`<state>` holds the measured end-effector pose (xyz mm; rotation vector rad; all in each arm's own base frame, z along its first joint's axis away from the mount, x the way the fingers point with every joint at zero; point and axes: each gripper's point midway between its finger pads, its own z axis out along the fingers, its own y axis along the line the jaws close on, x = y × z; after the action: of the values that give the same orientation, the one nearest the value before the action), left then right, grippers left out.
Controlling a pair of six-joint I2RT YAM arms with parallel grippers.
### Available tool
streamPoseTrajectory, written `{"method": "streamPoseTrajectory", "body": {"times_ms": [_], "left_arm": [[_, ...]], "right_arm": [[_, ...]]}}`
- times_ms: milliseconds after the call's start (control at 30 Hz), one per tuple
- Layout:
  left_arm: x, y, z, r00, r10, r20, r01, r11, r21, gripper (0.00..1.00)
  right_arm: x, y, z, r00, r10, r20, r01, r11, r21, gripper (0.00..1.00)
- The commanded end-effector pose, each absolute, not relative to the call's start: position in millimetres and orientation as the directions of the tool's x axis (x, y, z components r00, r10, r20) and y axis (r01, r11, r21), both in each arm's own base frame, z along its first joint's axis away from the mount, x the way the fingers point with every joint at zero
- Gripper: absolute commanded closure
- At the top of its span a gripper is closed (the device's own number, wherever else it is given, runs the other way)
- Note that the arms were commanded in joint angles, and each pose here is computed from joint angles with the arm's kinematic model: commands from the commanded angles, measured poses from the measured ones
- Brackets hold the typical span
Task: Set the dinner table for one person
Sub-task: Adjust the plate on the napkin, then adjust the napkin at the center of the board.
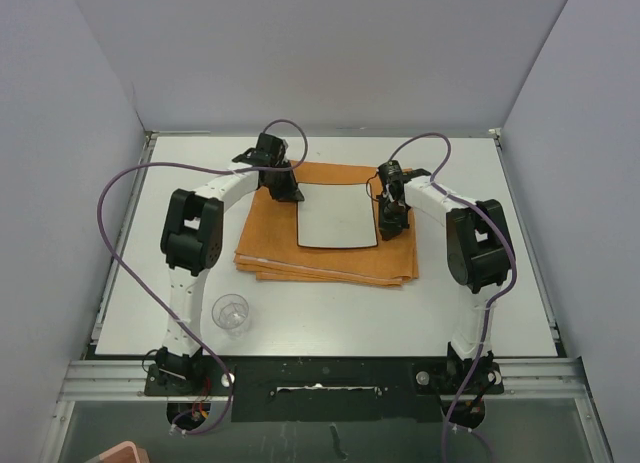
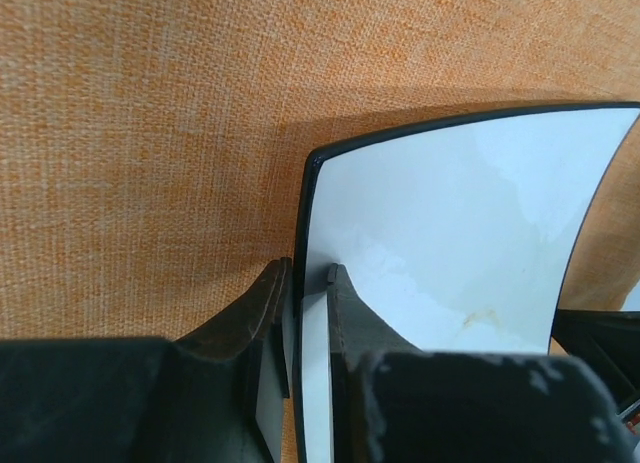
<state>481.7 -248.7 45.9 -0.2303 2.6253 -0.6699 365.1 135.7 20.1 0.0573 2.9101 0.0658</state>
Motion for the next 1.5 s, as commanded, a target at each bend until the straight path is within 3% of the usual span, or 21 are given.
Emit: {"method": "streamPoseTrajectory", "body": {"times_ms": [0,67,167,267,633,933,1000,1067,1100,1233,1467], "left_arm": [[474.9,-265.2,24.0,-0.922,-0.191,-0.338,-0.015,0.887,-0.462,0.93],[474.2,-268.2,23.6,-0.925,-0.179,-0.335,-0.002,0.885,-0.466,0.86],[474.1,-273.3,25.8,-0.926,-0.153,-0.345,0.027,0.885,-0.465,0.65],[476.6,-276.9,39.9,-0.916,-0.112,-0.385,0.087,0.882,-0.463,0.58],[483.7,-269.6,161.3,-0.758,-0.01,-0.653,0.326,0.86,-0.392,0.52],[475.8,-227.9,224.7,-0.602,0.043,-0.797,0.336,0.919,-0.205,0.51],[474.2,-204.8,212.2,-0.614,0.052,-0.787,0.269,0.952,-0.147,0.56],[469.6,-180.1,192.0,-0.657,0.016,-0.754,0.186,0.972,-0.141,0.89],[465.8,-166.6,179.4,-0.684,-0.022,-0.729,0.125,0.981,-0.147,1.0],[442.3,-148.6,125.5,-0.801,-0.125,-0.585,-0.011,0.981,-0.196,1.0],[412.1,-175.9,51.8,-0.925,-0.137,-0.353,-0.061,0.974,-0.219,1.0]], "right_arm": [[351.6,125.9,9.6,-0.982,0.062,-0.177,0.062,0.998,0.008,1.0],[351.0,126.1,9.4,-0.982,0.066,-0.177,0.066,0.998,0.011,1.0],[350.5,126.1,11.0,-0.981,0.071,-0.179,0.07,0.997,0.012,1.0],[351.4,125.6,13.7,-0.98,0.073,-0.187,0.072,0.997,0.011,1.0],[364.4,126.0,38.1,-0.966,0.09,-0.243,0.089,0.996,0.013,1.0],[371.8,124.3,49.4,-0.959,0.09,-0.27,0.092,0.996,0.007,1.0],[377.0,122.0,56.6,-0.951,0.093,-0.296,0.094,0.996,0.01,1.0],[385.4,120.7,68.1,-0.935,0.091,-0.343,0.089,0.996,0.02,1.0],[390.7,119.6,75.9,-0.923,0.092,-0.373,0.089,0.996,0.025,1.0],[407.5,114.5,100.9,-0.879,0.108,-0.465,0.098,0.994,0.046,1.0],[421.8,117.8,119.1,-0.841,0.11,-0.53,0.076,0.993,0.086,1.0]]}}
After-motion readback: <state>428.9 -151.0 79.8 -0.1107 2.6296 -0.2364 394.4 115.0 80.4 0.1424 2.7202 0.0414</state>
